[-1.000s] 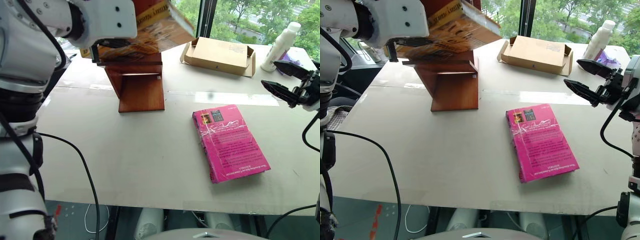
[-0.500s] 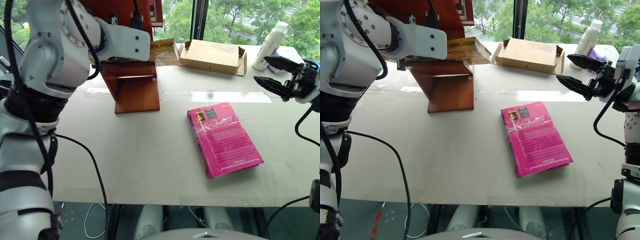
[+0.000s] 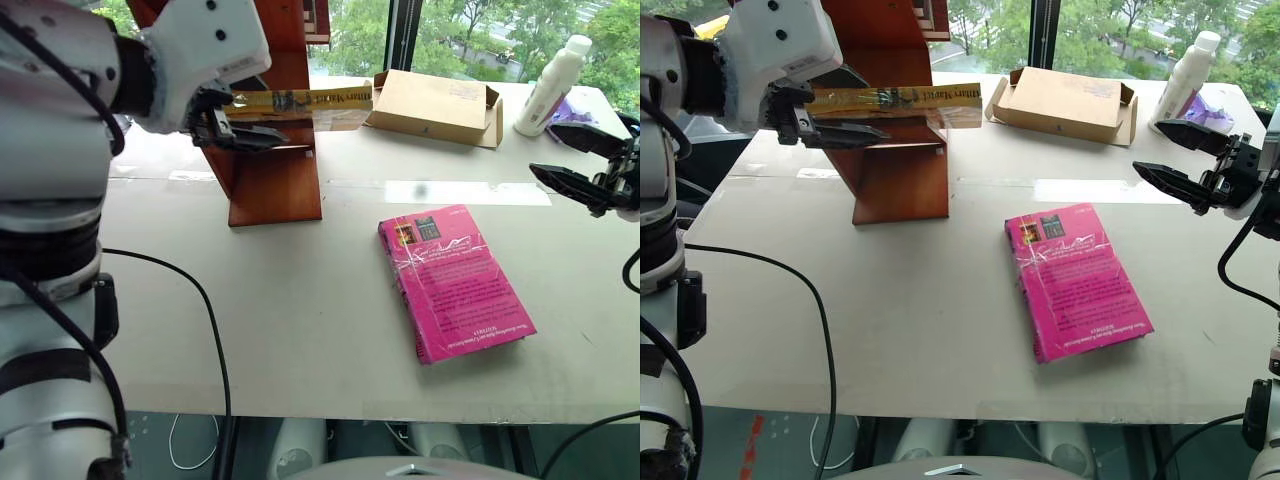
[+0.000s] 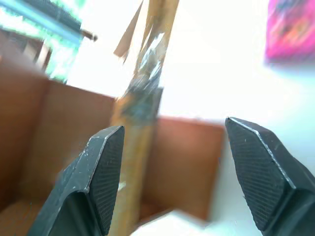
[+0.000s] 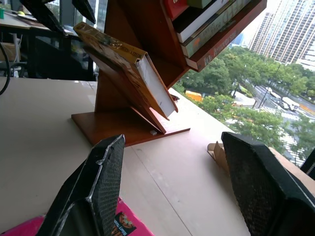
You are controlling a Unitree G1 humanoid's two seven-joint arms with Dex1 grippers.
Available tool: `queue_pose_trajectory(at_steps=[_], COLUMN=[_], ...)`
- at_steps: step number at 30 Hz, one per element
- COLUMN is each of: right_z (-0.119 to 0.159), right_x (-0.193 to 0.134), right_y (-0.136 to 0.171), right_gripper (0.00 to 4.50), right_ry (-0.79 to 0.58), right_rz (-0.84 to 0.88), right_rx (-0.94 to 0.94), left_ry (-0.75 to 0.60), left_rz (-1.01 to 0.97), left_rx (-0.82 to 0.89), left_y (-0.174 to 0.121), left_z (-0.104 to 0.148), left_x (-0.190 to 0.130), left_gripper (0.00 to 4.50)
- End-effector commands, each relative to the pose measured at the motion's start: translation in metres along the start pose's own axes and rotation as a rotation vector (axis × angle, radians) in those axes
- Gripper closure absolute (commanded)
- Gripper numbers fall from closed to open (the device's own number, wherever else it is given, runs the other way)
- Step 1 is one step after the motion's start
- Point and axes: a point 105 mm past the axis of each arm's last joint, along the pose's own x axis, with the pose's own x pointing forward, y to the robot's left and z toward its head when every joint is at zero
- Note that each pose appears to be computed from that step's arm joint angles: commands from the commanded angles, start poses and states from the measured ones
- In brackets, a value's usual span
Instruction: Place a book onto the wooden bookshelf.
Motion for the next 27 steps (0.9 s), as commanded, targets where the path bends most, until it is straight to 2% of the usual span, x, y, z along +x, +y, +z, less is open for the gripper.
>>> queue_pose_trajectory(at_steps=[1, 3, 5, 9, 12, 14, 20, 23, 27], right_z=[0.018, 0.02, 0.02, 0.018, 0.012, 0.001, -0.04, -0.05, -0.057], right_x=[-0.008, -0.01, -0.015, -0.029, -0.04, -0.055, -0.129, -0.16, -0.181], right_y=[-0.001, 0.004, 0.008, 0.013, 0.019, 0.022, 0.04, 0.05, 0.059], right_gripper=[1.24, 1.24, 1.24, 1.24, 1.24, 1.24, 1.24, 1.24, 1.24], right_ry=[-0.005, 0.007, 0.027, 0.07, 0.118, 0.196, 0.488, 0.583, 0.656], right_rz=[-0.022, -0.028, -0.04, -0.088, -0.12, -0.15, -0.299, -0.351, -0.38], right_rx=[-0.052, -0.046, -0.03, -0.004, 0.018, 0.04, 0.154, 0.194, 0.209], left_ry=[-0.21, -0.344, -0.34, -0.366, -0.314, -0.272, -0.156, -0.114, -0.091], left_rz=[-0.058, -0.083, -0.115, -0.164, -0.15, -0.121, -0.041, -0.019, -0.003], left_rx=[-0.129, -0.237, -0.345, -0.481, -0.515, -0.554, -0.629, -0.652, -0.69], left_y=[-0.033, -0.055, -0.072, -0.098, -0.11, -0.115, -0.126, -0.135, -0.14], left_z=[0.007, -0.002, -0.022, -0.045, -0.072, -0.092, -0.156, -0.176, -0.189], left_x=[0.005, 0.021, 0.034, 0.049, 0.054, 0.057, 0.04, 0.029, 0.019], left_gripper=[1.12, 1.12, 1.12, 1.12, 1.12, 1.12, 1.12, 1.12, 1.12])
